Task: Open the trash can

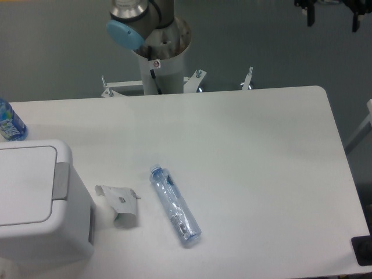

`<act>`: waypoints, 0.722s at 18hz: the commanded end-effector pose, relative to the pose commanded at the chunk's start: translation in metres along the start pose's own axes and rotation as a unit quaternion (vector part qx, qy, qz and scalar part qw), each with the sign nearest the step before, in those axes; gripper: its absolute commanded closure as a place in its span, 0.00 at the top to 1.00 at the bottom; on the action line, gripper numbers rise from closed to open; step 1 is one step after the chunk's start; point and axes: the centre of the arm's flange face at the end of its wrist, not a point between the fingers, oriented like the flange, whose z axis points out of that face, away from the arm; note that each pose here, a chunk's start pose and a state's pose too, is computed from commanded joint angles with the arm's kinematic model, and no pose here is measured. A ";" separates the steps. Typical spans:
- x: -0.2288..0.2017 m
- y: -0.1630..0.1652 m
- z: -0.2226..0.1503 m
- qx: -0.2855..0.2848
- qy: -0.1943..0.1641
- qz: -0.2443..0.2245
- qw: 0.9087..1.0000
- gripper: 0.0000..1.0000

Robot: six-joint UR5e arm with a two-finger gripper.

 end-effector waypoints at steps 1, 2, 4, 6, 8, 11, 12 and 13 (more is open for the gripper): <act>0.000 0.000 0.001 0.000 0.001 0.000 1.000 1.00; 0.000 -0.001 0.001 0.000 0.001 0.001 1.000 1.00; 0.000 -0.001 0.001 0.000 0.001 -0.003 1.000 1.00; 0.000 -0.002 0.001 0.001 0.001 -0.020 1.000 1.00; 0.000 -0.010 0.000 0.006 0.000 -0.043 0.999 1.00; -0.002 -0.042 0.005 0.018 -0.003 -0.120 0.993 1.00; -0.003 -0.059 0.008 0.026 -0.012 -0.143 0.989 1.00; -0.001 -0.079 0.011 0.034 -0.016 -0.166 0.985 1.00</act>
